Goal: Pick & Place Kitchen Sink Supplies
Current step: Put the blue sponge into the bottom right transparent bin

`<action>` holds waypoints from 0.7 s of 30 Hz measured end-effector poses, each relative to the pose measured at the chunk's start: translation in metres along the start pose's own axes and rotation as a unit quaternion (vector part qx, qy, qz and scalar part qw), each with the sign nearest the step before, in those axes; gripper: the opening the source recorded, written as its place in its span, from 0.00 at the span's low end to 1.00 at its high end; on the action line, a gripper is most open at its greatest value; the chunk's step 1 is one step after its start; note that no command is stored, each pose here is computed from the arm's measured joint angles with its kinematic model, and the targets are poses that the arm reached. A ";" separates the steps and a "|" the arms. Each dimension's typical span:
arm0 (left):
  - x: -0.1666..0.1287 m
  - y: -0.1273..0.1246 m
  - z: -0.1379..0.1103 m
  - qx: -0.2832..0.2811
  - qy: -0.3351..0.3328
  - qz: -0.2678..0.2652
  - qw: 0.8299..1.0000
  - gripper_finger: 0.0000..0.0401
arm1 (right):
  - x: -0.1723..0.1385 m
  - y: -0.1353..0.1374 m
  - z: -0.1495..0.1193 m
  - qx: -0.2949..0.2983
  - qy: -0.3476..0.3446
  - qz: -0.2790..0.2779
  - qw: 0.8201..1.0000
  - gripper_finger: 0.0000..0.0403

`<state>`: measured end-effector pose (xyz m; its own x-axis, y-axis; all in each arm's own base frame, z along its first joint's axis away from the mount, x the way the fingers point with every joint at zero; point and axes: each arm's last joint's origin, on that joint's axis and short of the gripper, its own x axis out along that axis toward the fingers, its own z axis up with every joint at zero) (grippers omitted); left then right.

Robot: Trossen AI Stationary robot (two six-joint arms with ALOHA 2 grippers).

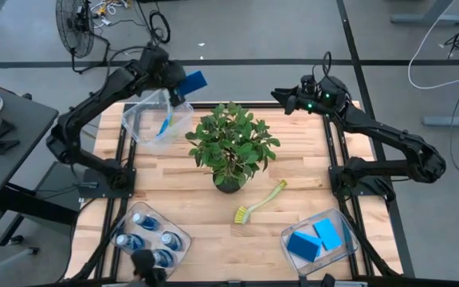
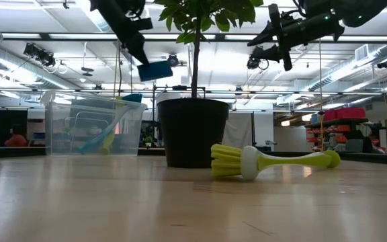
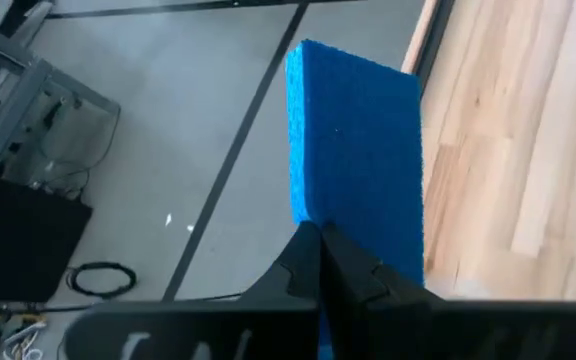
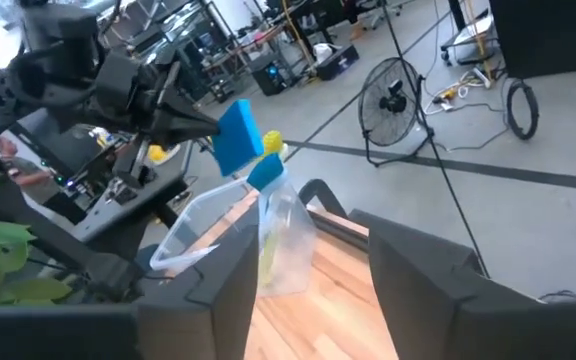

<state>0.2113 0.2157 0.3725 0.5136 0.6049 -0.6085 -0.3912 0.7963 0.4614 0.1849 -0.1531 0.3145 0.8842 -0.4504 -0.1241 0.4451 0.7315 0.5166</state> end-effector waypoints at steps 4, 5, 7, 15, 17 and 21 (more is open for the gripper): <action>0.014 0.004 0.013 0.016 -0.008 -0.012 1.000 0.00 | 0.001 -0.002 0.003 -0.002 -0.012 0.004 1.000 0.54; 0.017 0.005 0.016 0.022 -0.009 -0.014 1.000 0.00 | 0.002 -0.003 0.004 -0.003 -0.016 0.005 1.000 0.55; 0.022 0.007 0.023 0.029 -0.015 -0.013 0.999 0.00 | 0.003 -0.005 0.006 -0.005 -0.018 0.014 1.000 0.58; 0.034 0.022 0.045 0.044 -0.049 -0.018 0.998 0.00 | 0.014 -0.020 0.011 0.016 -0.027 0.046 0.998 0.64; 0.036 0.024 0.050 0.044 -0.062 -0.015 0.997 0.00 | 0.018 -0.022 0.012 0.015 -0.036 0.050 0.998 0.64; 0.041 0.024 0.057 0.046 -0.075 -0.016 0.996 0.00 | 0.026 -0.023 0.015 0.012 -0.040 0.055 0.998 0.64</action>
<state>0.2663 0.2602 0.3952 0.6361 0.5668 -0.5236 -0.3050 0.8080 0.5042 0.1957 -0.1899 0.3119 0.9132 -0.4075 0.0026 0.3409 0.7674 0.5430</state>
